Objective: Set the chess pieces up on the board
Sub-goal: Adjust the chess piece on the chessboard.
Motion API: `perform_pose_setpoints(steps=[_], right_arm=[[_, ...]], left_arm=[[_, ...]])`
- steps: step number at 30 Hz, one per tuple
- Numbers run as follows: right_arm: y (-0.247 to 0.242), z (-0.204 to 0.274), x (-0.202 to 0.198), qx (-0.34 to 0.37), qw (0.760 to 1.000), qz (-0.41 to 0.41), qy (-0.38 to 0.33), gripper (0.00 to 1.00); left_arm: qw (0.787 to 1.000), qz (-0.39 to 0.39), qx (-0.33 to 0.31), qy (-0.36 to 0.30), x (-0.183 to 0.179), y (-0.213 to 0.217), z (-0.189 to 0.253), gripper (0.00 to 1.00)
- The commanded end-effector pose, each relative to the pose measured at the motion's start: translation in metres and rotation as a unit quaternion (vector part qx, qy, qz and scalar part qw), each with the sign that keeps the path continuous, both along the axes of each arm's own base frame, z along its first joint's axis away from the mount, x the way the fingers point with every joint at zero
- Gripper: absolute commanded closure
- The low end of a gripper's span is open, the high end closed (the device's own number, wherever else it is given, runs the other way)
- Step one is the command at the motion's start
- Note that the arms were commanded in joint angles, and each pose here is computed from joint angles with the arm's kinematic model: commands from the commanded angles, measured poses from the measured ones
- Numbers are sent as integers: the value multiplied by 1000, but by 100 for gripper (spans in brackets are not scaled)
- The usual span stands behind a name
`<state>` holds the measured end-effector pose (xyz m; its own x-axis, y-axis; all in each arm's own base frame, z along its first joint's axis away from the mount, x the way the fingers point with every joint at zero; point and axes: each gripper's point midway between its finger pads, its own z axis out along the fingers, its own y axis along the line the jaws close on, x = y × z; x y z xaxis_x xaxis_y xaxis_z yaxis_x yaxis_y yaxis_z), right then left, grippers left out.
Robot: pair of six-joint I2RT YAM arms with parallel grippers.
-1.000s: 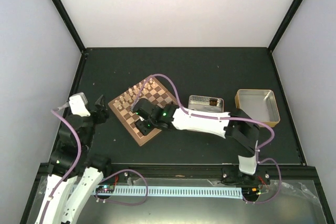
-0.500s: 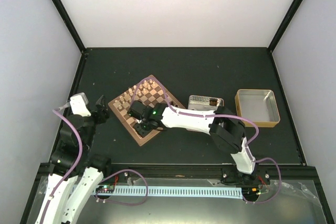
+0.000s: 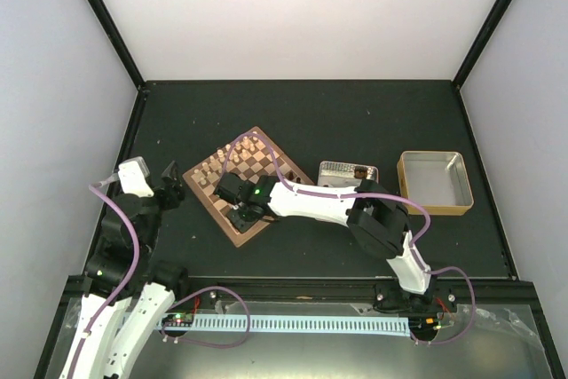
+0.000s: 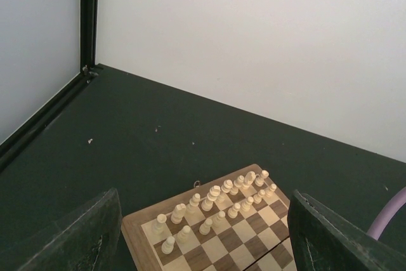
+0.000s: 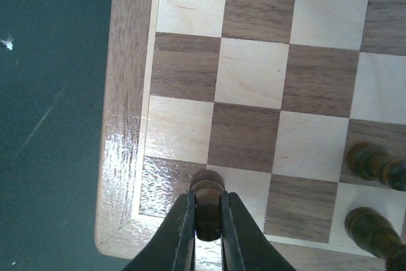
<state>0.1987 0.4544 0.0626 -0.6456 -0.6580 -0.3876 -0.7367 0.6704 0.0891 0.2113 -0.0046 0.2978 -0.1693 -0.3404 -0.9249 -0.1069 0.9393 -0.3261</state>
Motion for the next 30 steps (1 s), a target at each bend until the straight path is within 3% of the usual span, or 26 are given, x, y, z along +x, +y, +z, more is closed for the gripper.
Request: perform_pose_setpoints(steps=[1,22,30], right_arm=[[-6,0,10,-20,999,-17,-24,91],[-21,4,-3,-20,1000,-10,-6,91],[-7,27,3,25,999,-18,-17,69]], left_arm=[[1000,13,3,-14,0,5,7,26],[1000,13,0,-6,3,4,3,26],[1000,13,0,-5,3,4,2,26]])
